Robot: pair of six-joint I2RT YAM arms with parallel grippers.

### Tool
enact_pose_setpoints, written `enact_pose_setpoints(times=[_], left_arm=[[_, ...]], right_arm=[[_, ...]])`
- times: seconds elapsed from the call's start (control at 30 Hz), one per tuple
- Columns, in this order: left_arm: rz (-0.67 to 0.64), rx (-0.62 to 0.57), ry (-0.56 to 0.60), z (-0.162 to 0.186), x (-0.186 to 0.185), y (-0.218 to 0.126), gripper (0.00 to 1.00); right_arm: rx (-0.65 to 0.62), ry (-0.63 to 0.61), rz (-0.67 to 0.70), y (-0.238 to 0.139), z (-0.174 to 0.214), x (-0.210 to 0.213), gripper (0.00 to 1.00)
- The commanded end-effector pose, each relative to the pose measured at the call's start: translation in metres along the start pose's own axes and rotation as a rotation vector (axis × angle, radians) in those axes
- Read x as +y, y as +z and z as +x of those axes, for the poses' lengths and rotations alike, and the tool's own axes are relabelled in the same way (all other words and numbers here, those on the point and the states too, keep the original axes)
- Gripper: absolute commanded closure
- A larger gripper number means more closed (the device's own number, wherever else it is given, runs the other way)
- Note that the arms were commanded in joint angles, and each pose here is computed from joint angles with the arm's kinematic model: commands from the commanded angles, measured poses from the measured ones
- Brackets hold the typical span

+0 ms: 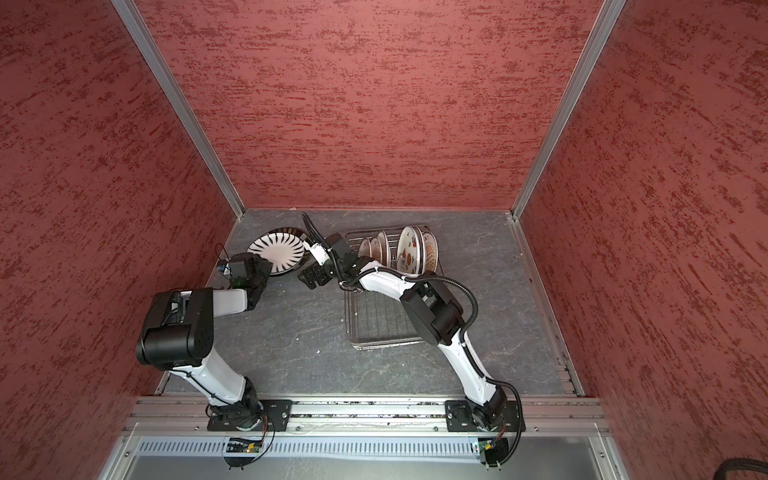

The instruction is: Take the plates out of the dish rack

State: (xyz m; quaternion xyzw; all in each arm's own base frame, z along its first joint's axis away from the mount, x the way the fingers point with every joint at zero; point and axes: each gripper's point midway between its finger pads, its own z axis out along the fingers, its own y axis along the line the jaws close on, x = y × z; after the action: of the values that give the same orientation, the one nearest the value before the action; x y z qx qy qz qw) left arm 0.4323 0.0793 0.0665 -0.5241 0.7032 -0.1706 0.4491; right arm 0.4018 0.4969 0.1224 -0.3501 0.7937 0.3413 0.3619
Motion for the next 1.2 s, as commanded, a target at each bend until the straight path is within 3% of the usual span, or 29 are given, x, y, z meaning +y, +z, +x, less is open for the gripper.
enact_pose_setpoints(times=[0.0, 0.4, 1.17], left_arm=[[-0.032, -0.025, 0.019, -0.004, 0.004, 0.004, 0.46], [-0.036, -0.042, -0.013, -0.005, 0.012, 0.0, 0.42], [0.06, -0.002, -0.008, -0.005, -0.009, 0.011, 0.42]], right_arm=[[-0.066, -0.028, -0.01, -0.016, -0.028, 0.01, 0.02], [-0.078, -0.043, -0.001, -0.024, -0.036, 0.016, 0.03], [-0.093, -0.07, 0.001, -0.038, -0.046, 0.031, 0.03]])
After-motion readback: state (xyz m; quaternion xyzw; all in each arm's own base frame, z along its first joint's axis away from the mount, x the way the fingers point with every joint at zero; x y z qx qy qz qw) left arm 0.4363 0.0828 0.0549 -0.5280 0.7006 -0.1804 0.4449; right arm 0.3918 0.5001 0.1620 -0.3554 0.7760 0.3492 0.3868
